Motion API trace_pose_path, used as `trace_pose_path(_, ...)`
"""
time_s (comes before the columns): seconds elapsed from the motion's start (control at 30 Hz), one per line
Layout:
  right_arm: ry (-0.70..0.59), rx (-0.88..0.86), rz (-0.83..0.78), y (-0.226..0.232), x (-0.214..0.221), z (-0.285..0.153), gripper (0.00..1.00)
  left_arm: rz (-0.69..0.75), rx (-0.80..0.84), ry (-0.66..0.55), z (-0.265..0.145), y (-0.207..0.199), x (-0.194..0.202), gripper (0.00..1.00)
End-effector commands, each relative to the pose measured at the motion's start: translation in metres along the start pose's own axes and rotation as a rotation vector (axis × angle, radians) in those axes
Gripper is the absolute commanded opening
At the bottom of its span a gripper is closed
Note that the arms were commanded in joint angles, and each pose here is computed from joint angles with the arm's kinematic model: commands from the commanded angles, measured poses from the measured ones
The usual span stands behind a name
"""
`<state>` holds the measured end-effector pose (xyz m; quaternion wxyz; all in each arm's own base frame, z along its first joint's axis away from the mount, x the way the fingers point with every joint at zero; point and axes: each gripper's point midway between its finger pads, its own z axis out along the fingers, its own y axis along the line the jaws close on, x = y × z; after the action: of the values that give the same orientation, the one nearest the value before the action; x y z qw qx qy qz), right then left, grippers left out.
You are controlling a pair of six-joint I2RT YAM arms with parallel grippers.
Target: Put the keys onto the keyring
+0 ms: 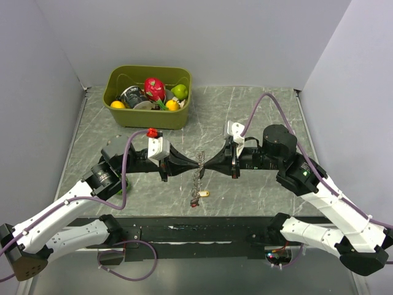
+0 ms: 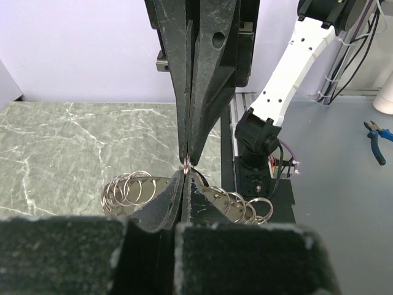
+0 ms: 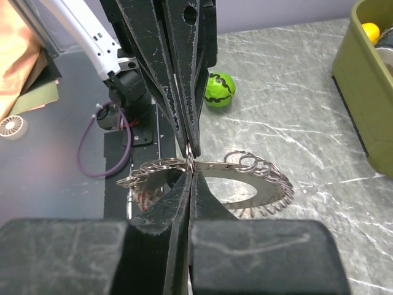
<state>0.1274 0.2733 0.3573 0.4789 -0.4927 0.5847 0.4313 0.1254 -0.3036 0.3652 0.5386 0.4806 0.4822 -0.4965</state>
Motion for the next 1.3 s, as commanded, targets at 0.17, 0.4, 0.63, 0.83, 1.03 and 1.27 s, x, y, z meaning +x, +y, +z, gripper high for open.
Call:
trace_pose_path(0.17, -0.017, -0.001, -0.034, 0.000, -0.003, -0.002, 0.00, 0.081, -0.015, -0.109, -0.004, -0.002, -0.037, 0.01)
trace_pose_path(0.4, 0.032, 0.012, -0.016, -0.006, 0.014, 0.002, 0.00, 0.100, -0.015, -0.134, -0.007, -0.005, -0.045, 0.01)
trace_pose_path(0.63, 0.053, 0.041, -0.018, -0.011, 0.021, 0.001, 0.00, 0.103, -0.021, -0.137, -0.009, -0.006, -0.047, 0.01)
trace_pose_path(0.83, 0.055, 0.022, -0.011, -0.008, 0.021, 0.003, 0.00, 0.105, -0.015, -0.140, -0.009, -0.007, -0.047, 0.01)
trace_pose_path(1.03, 0.023, 0.084, -0.014, -0.015, 0.013, -0.003, 0.30, 0.102, -0.016, -0.118, -0.009, -0.006, -0.042, 0.01)
trace_pose_path(1.27, -0.060, 0.159, -0.029, -0.016, -0.001, -0.019, 0.61, 0.094, -0.012, -0.069, -0.009, -0.005, -0.029, 0.01)
